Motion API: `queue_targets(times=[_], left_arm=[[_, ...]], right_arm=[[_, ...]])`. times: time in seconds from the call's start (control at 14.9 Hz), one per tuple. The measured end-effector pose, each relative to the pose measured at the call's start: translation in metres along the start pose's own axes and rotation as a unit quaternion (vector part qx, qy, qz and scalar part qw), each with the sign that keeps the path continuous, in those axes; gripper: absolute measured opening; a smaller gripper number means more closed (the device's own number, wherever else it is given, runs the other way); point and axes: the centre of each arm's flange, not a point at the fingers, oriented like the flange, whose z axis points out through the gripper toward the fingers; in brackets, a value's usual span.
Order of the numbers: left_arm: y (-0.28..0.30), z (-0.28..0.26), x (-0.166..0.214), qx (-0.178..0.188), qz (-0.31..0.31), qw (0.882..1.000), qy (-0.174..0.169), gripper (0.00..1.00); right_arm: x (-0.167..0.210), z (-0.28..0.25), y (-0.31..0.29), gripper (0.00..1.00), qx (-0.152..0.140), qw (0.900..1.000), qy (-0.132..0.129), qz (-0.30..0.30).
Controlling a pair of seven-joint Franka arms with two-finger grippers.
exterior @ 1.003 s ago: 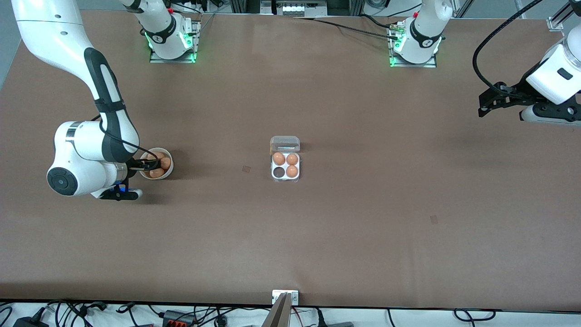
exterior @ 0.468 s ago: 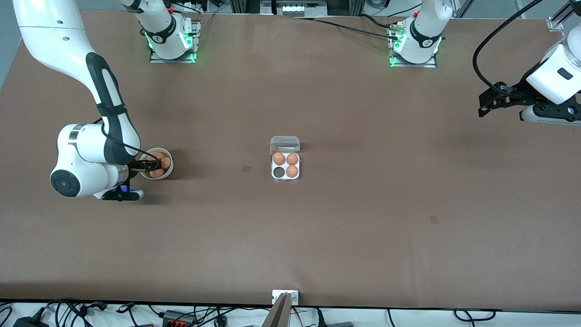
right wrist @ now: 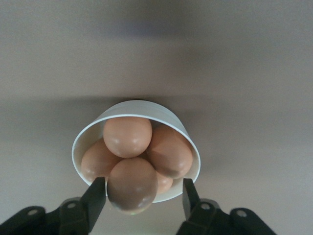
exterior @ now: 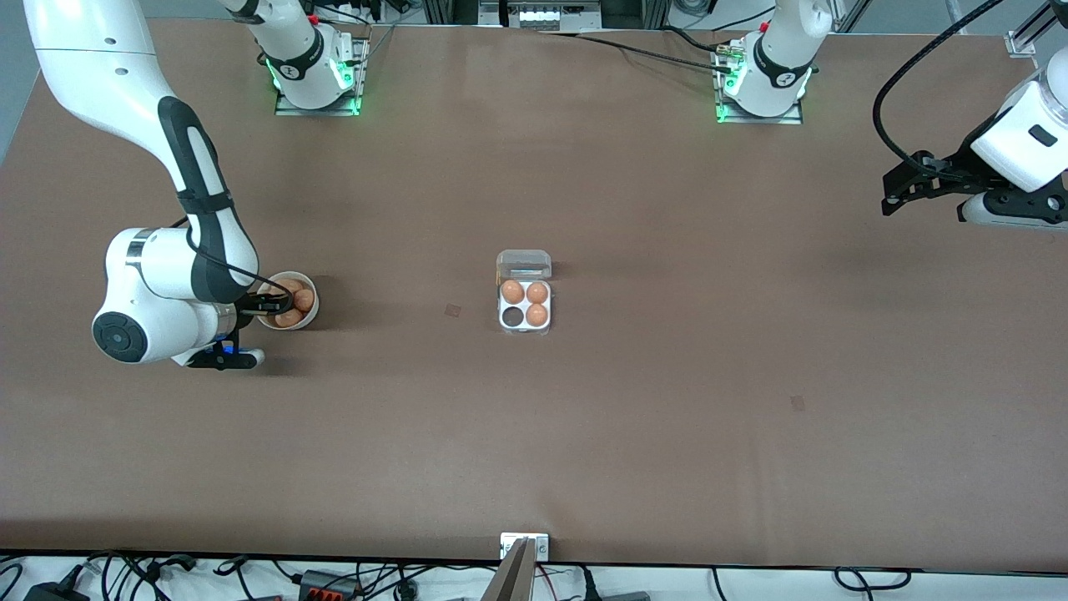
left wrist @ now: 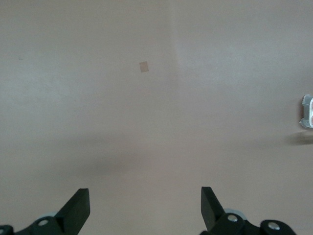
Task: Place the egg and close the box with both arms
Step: 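Lower the right gripper into the bowl and close on one egg, then lift the egg out of the bowl with the right gripper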
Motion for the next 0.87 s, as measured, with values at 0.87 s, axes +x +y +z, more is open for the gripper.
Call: queue_targets(times=[0.87], left_arm=[[-0.0001,0.0,0.0,0.0,0.0,1.0,0.0,1.0]], right_arm=[[0.0032,-0.0005,-0.0027,0.63,0.015,1.0,0.006,0.003]])
